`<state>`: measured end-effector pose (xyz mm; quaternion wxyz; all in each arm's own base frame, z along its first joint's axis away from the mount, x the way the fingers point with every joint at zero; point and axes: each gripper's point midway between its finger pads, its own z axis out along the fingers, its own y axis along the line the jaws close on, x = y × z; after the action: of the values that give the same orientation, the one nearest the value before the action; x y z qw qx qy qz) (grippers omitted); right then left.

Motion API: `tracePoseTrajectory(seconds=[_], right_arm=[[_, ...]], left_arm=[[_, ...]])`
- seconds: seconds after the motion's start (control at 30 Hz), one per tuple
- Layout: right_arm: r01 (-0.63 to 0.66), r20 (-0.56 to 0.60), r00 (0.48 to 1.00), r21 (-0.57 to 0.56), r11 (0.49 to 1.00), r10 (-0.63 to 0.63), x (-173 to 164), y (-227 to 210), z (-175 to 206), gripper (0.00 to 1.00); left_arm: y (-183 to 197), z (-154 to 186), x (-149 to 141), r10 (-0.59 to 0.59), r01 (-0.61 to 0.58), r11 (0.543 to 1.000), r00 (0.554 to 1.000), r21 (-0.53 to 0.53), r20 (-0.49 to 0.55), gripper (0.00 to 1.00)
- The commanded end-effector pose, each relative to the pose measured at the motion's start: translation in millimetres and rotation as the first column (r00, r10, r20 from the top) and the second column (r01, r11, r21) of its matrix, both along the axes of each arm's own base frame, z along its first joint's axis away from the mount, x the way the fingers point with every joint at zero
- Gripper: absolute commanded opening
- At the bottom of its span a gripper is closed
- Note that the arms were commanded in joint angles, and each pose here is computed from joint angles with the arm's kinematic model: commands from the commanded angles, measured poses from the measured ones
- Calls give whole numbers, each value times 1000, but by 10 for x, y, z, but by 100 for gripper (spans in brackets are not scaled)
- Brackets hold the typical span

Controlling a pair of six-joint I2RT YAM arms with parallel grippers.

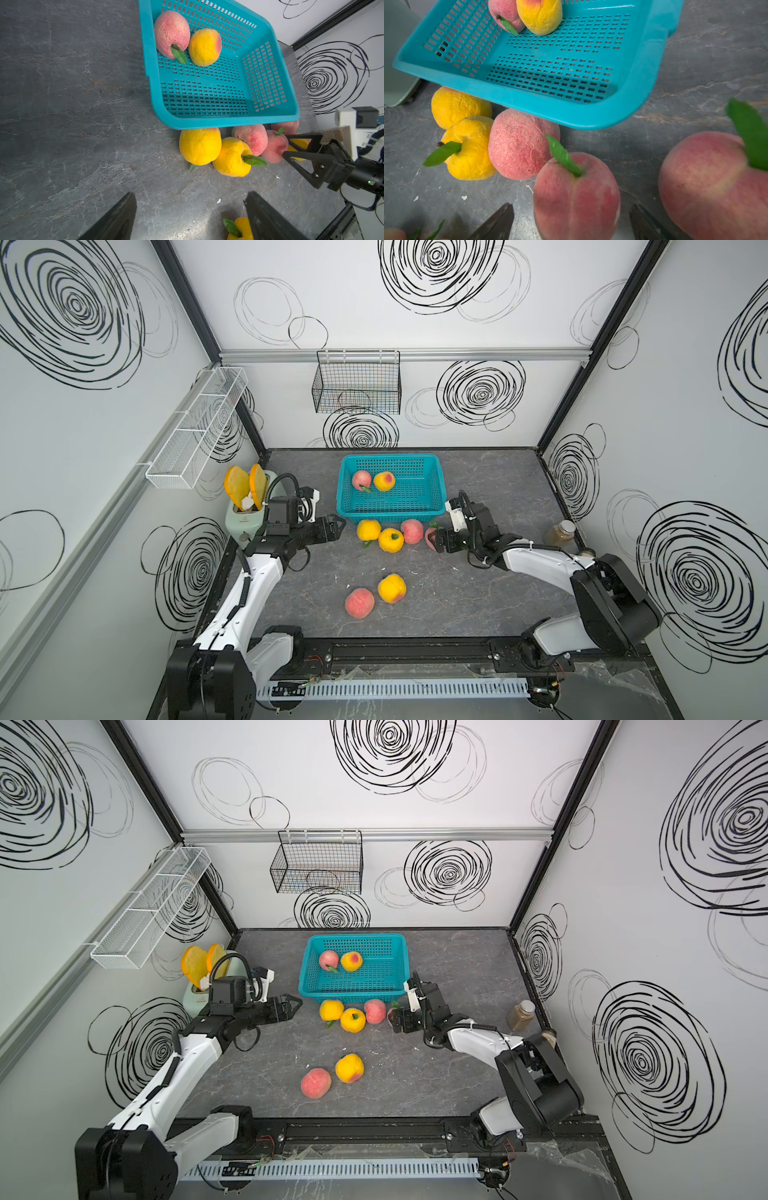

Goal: Put the peaches into the basket
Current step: Pick up the peach from the center of the board.

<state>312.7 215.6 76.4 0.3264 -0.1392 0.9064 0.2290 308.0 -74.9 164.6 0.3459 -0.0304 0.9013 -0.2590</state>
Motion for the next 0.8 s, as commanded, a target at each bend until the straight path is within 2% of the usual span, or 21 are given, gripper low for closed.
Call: tracePoseTrajectory(seconds=[0.0, 0.47, 0.77], right_arm=[[-9, 10, 1000, -31, 999, 9, 30, 27, 18, 92], [-45, -3, 999, -72, 996, 44, 54, 196, -85, 89], [-56, -8, 998, -114, 992, 55, 21, 144, -146, 80]], left_arm=[[-21, 81, 32, -23, 24, 999, 999, -26, 38, 86], [-35, 38, 13, -21, 22, 999, 999, -31, 32, 87], [3, 28, 22, -6, 7, 1000, 1000, -26, 30, 87]])
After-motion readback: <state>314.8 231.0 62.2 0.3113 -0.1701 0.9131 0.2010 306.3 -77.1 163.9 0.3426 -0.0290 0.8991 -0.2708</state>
